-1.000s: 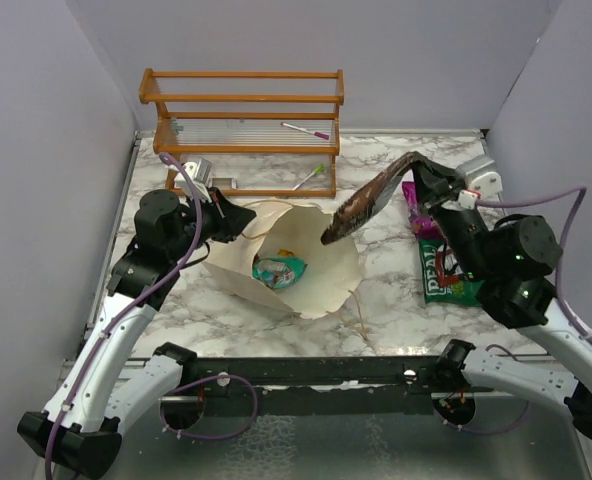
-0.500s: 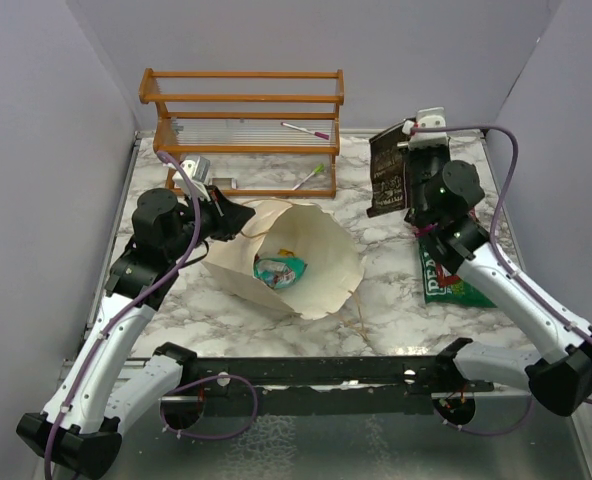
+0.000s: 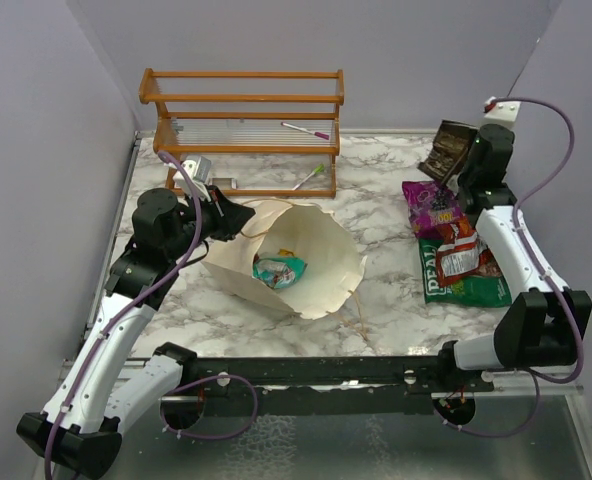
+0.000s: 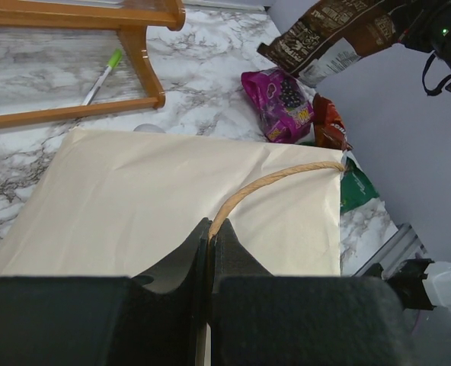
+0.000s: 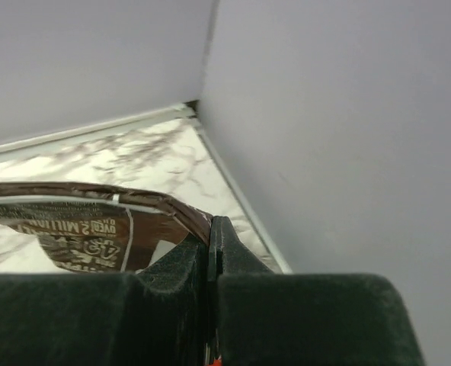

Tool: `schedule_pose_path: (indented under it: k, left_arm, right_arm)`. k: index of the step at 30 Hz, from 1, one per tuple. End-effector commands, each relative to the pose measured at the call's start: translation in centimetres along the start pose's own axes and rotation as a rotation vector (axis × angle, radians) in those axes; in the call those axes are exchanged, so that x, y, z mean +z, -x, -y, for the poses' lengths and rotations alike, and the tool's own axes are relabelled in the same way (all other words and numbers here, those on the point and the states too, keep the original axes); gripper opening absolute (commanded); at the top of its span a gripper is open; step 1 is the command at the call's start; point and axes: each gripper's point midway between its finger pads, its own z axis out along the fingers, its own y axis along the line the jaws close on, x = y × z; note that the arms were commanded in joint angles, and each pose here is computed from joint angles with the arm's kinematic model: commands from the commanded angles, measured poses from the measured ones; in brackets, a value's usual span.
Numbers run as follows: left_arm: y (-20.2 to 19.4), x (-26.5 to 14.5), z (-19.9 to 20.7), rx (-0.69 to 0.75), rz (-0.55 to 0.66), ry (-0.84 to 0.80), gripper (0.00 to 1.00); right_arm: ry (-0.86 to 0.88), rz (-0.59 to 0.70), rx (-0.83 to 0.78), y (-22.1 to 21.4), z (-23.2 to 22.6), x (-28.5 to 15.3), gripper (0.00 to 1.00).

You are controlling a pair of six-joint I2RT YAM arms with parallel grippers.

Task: Take the snacks out of the paper bag
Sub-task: Place the snack at the center of the board.

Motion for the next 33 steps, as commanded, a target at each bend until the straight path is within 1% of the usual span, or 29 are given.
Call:
schedule_pose_path:
  k: [1,4,6,8,10,13,15,17,22,28,30,33]
  left_arm:
    - [0.8,-0.1,0.7,0.018,0.021,-0.036,0.0]
    - [0.6,-0.2,0.8,0.016,0.018,-0.045,0.0]
    - [0.4,-0.3,0.9,0.017,0.021,-0.05,0.0]
    - [0.3,-0.4,0.9,0.011,0.023,-0.053,0.0]
    - [0.1,-0.3,1.0,0.004,0.019,-0.065,0.0]
    - [0.0,-0.3,1.3,0.002,0.008,-0.079,0.0]
    - [0.0,-0.4,1.3,0.005,0.005,-0.074,0.0]
    - [0.1,-0.6,1.3,0.01,0.006,-0.071,0.0]
    - [0.0,-0.7,1.2,0.002,0.012,-0.066,0.0]
    - [-0.3,-0.5,0.6,0.001,0.004,-0.043,0.0]
    - [-0.2,-0.6,0.5,0.008,0.004,-0.031,0.0]
    - [0.2,-0.9,0.6,0.017,0.017,-0.023,0.0]
  right_arm:
    - [-0.109,0.073,0.083,3.1,4.7,1.3,0.01]
    - [-0.192,0.09,0.016,2.3,6.6,1.0,0.01]
    - [-0.162,0.065,0.026,0.3,6.0,0.6,0.01]
    - [-0.094,0.042,0.05,-1.9,4.8,-0.2,0.01]
    - [-0.003,-0.01,0.097,-4.7,3.1,-1.2,0.01]
    - [0.205,-0.094,0.189,-8.5,-0.8,-3.5,0.01]
    - [0.362,-0.15,0.247,-10.1,-3.8,-5.6,0.01]
    - [0.465,-0.2,0.285,-11.6,-5.6,-7.4,0.01]
    - [0.602,-0.311,0.375,-15.4,-8.3,-10.2,0.02]
    - [0.851,-0.411,0.532,-18.5,-12.5,-14.3,0.03]
    - [0.892,-0.454,0.577,-19.4,-13.3,-15.1,0.05]
    - [0.88,-0.462,0.566,-19.9,-13.2,-15.0,0.07]
